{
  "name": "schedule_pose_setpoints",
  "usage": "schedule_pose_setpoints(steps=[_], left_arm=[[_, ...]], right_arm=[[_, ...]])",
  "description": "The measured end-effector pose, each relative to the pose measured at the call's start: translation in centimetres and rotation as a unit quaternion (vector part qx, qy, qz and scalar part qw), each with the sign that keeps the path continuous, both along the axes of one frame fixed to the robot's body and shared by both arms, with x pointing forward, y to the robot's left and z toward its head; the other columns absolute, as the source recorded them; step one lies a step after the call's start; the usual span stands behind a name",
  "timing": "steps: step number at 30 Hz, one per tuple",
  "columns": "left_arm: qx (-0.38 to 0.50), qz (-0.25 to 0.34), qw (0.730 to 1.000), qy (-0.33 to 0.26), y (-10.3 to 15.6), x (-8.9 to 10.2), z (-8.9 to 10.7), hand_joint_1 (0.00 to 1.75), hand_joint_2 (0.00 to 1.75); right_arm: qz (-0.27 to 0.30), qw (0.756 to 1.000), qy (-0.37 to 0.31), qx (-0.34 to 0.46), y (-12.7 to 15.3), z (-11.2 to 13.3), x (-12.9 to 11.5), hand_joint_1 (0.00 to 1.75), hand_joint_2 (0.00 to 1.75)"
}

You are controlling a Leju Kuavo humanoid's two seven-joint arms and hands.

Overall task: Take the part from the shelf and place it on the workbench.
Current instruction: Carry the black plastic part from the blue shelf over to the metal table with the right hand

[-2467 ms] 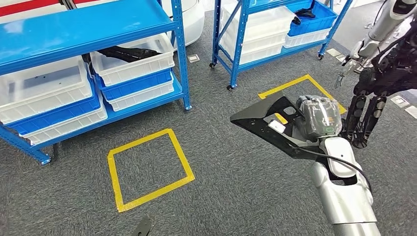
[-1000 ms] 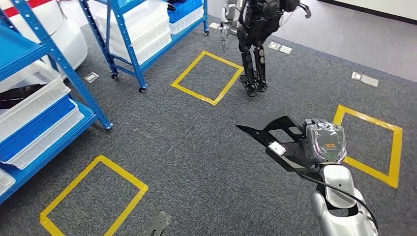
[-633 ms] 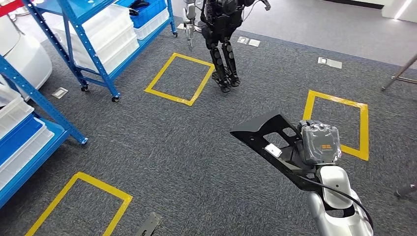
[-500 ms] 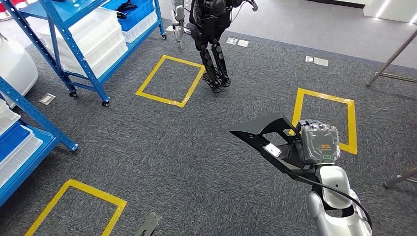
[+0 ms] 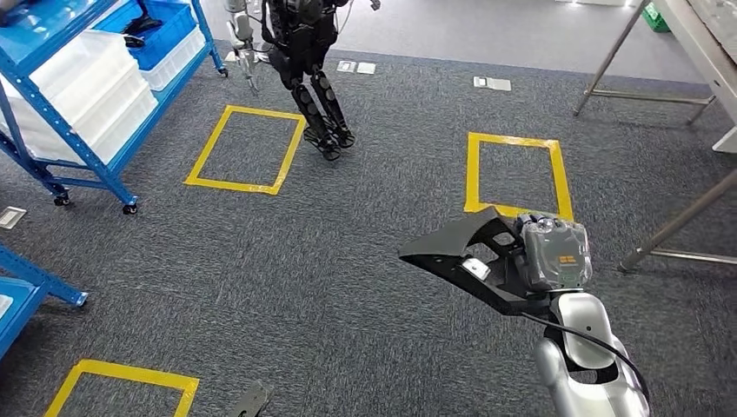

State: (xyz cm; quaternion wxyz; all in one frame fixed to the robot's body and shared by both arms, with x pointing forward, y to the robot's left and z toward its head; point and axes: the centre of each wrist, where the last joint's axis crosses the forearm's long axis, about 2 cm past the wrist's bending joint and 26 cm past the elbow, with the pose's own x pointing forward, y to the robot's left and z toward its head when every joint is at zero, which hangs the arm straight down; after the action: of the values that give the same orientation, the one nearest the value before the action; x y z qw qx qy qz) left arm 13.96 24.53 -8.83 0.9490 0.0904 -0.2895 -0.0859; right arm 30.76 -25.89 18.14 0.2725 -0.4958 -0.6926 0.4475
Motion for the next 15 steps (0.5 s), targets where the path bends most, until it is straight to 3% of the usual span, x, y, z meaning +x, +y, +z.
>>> schedule_pose_setpoints(steps=[15], left_arm=[[0.01, 0.028, 0.999, 0.011, 2.5, -0.6, -0.4, 0.0, 1.75]], right_arm=[[0.01, 1.0, -0.009, 0.009, 0.9, 0.7, 0.6, 1.57, 1.75]])
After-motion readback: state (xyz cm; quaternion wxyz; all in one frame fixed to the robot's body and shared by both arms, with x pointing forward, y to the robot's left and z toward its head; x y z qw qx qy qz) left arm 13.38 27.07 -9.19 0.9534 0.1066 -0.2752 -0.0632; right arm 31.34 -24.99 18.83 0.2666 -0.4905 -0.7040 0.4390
